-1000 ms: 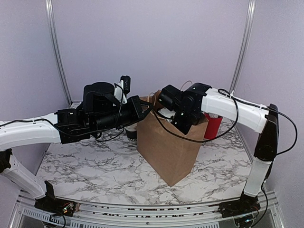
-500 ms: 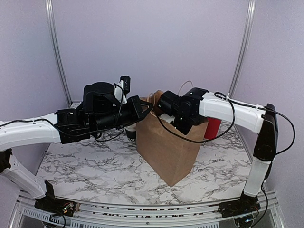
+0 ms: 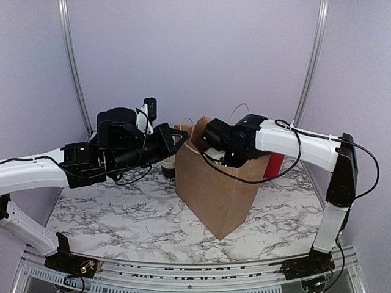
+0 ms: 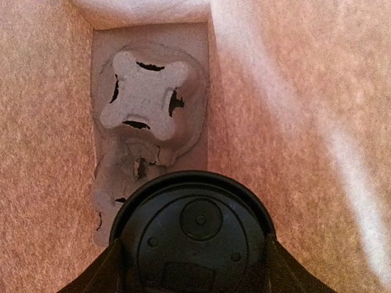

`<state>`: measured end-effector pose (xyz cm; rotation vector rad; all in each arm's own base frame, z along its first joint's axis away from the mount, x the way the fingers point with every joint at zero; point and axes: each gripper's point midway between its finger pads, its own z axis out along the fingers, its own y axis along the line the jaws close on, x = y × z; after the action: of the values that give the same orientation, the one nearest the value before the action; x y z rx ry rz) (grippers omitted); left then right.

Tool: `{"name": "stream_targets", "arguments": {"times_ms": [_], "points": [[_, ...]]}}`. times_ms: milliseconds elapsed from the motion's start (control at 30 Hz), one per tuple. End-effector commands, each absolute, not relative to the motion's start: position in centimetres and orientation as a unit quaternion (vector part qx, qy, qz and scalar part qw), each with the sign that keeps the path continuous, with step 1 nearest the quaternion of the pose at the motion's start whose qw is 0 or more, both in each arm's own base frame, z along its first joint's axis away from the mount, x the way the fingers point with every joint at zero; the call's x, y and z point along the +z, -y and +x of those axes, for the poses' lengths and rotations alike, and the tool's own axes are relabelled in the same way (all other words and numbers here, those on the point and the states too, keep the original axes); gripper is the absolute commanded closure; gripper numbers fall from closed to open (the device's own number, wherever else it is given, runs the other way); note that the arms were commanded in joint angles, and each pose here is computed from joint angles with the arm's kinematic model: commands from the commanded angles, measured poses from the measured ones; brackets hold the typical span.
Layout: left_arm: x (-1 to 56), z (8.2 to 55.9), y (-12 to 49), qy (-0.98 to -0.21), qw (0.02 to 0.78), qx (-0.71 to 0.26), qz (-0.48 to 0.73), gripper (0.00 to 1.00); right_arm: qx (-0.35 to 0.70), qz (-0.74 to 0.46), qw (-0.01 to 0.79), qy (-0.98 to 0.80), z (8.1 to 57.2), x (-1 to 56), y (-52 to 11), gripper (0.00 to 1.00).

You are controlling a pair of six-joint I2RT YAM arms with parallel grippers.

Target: Pack the takeout coffee

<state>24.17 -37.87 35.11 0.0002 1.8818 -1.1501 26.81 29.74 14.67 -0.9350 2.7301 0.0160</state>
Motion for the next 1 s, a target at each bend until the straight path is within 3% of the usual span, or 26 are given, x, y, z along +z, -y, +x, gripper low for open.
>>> {"name": "stream_targets", "arguments": {"times_ms": [0, 333, 967], "points": [[35.6, 24.3, 37.3, -0.758, 0.459, -0.463, -0.009, 1.00, 0.012, -0.317, 0.152, -0.936, 27.0, 17.1, -30.0, 0.48], [35.7, 24.3, 37.2, -0.757, 0.460, -0.463, -0.010, 1.00, 0.018, -0.313, 0.170, -0.934, 27.2, 18.8, -30.0, 0.31], [35.6, 24.3, 37.3, -0.758, 0.459, -0.463, -0.008, 1.00, 0.040, -0.306, 0.202, -0.929, 27.7, 21.6, -30.7, 0.18]]}}
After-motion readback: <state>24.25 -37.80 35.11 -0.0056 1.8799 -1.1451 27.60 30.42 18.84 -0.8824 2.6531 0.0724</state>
